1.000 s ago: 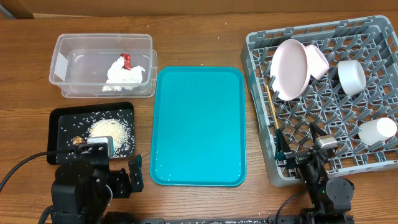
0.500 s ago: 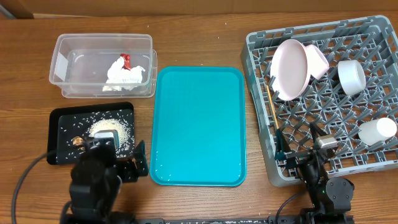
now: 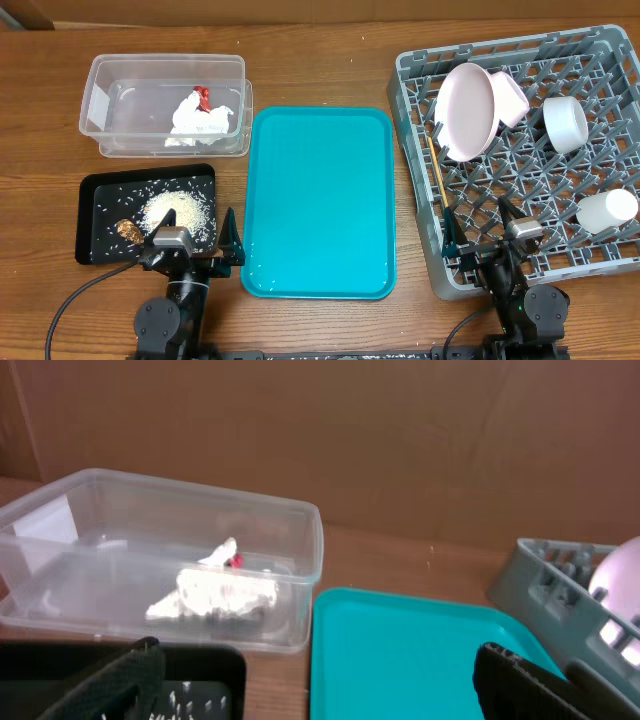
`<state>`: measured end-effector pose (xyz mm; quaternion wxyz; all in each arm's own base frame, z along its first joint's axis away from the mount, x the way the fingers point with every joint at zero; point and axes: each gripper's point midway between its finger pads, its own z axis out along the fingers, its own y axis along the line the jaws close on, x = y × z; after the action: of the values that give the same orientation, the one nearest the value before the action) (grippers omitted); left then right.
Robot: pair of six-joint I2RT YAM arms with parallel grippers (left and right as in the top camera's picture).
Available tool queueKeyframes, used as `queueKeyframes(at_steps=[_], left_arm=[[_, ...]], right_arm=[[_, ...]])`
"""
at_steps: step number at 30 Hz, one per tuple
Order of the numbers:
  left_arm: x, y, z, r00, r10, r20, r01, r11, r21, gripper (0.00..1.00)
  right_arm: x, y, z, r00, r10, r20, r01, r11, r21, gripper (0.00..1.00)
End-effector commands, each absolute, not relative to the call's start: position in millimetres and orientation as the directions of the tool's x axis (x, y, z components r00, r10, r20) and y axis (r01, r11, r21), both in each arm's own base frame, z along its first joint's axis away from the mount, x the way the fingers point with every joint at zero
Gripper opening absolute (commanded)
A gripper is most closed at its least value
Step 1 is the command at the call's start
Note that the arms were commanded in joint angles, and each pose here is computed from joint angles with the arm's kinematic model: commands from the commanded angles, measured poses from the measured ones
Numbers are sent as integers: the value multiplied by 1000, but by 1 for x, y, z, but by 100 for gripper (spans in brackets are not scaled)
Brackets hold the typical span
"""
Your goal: Sort waste into correct bins and load items into the dishwasher
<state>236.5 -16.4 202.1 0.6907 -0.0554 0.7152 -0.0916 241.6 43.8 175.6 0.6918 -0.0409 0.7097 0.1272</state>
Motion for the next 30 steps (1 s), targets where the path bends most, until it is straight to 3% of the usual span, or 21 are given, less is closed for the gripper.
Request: queueKeyframes(at_steps=[1, 5, 30], left_arm=[[242, -10, 193, 5, -220, -975, 18, 975, -220, 100], [246, -8, 155, -78, -212, -974, -9, 977, -212, 100], [246, -10, 157, -74, -206, -976, 8, 978, -208, 100]], right_arm=[[242, 44, 174, -35, 118, -992, -235, 964, 123, 100], [242, 44, 174, -35, 118, -992, -235, 964, 123, 100], [242, 44, 174, -35, 118, -992, -235, 964, 123, 100]])
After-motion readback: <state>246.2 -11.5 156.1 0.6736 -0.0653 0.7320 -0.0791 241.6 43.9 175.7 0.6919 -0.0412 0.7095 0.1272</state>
